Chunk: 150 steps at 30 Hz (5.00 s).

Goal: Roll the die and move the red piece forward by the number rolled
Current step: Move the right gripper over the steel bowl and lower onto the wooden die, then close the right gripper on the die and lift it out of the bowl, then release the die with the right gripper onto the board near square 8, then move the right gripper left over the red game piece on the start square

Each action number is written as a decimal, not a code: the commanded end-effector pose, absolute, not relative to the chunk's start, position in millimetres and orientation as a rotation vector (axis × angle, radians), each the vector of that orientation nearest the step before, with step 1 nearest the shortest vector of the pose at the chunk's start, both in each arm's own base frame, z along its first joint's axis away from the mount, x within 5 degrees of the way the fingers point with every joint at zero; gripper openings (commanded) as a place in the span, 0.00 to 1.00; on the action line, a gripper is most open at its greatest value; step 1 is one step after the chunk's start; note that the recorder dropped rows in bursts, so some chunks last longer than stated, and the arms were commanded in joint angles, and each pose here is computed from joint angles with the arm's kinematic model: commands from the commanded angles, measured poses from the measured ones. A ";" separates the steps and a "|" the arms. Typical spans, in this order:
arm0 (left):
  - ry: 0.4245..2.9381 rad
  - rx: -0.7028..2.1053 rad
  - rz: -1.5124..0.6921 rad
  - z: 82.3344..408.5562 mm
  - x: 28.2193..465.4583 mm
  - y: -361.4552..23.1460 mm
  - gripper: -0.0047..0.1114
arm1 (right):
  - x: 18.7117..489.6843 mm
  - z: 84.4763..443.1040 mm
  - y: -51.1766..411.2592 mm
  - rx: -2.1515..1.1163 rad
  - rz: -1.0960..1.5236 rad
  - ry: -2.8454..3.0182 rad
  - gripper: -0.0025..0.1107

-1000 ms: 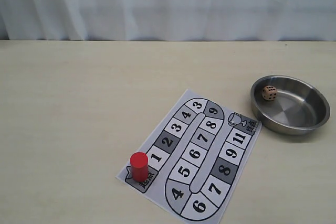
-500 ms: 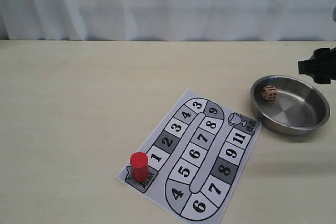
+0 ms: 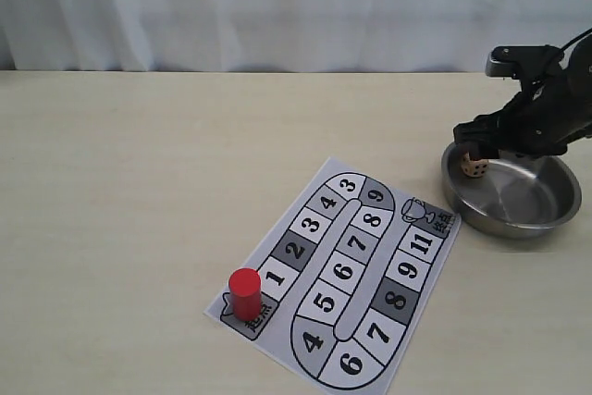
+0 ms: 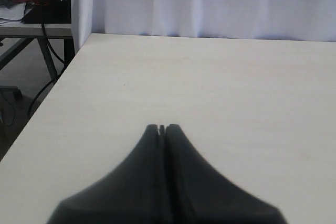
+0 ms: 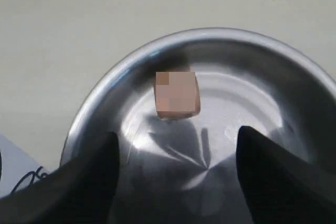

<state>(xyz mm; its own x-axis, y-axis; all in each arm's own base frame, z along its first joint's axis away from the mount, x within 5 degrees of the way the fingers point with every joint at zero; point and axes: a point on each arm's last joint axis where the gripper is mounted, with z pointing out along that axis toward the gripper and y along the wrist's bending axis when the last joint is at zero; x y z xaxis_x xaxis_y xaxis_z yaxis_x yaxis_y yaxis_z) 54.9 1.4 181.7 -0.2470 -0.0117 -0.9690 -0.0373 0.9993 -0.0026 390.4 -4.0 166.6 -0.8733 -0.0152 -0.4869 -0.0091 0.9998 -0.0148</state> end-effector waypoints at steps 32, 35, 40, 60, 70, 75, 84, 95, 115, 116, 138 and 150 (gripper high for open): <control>1.801 -0.026 0.022 184.9 55.0 1.1 0.04 | 420.9 104.3 -4.5 -0.024 -0.017 2.563 0.31; 1.801 -0.026 0.022 184.9 55.0 1.1 0.04 | 420.2 106.7 -4.7 -0.032 -0.021 2.577 0.12; 1.801 -0.026 0.022 184.9 55.0 1.1 0.04 | 415.6 123.1 -4.7 -0.033 -0.023 2.601 0.06; 1.801 -0.026 0.022 184.9 55.0 1.1 0.04 | 301.6 214.5 -40.7 0.248 -0.151 2.791 0.06; 1.801 -0.026 0.022 184.9 55.0 1.1 0.04 | 265.0 180.5 -42.3 0.197 -0.247 2.908 0.06; 1.801 -0.026 0.022 184.9 55.0 1.1 0.04 | 272.4 175.3 -29.8 0.237 -0.038 2.829 0.06; 1.801 -0.026 0.022 184.9 55.0 1.1 0.04 | 288.8 162.0 8.2 0.128 0.583 2.735 0.53; 1.801 -0.026 0.022 184.9 55.0 1.1 0.04 | 292.7 157.5 1.9 0.209 0.496 2.735 0.65; 1.801 -0.026 0.022 184.9 55.0 1.1 0.04 | 267.2 201.6 6.9 -0.161 0.463 2.716 0.06; 1.801 -0.026 0.022 184.9 55.0 1.1 0.04 | 264.3 205.5 8.0 -0.201 0.470 2.711 0.06; 1.801 -0.026 0.022 184.9 55.0 1.1 0.04 | 237.9 171.1 135.5 -1.039 0.152 2.726 0.06; 1.801 -0.026 0.022 184.9 55.0 1.1 0.04 | 252.3 126.8 143.9 -1.000 0.131 2.770 0.06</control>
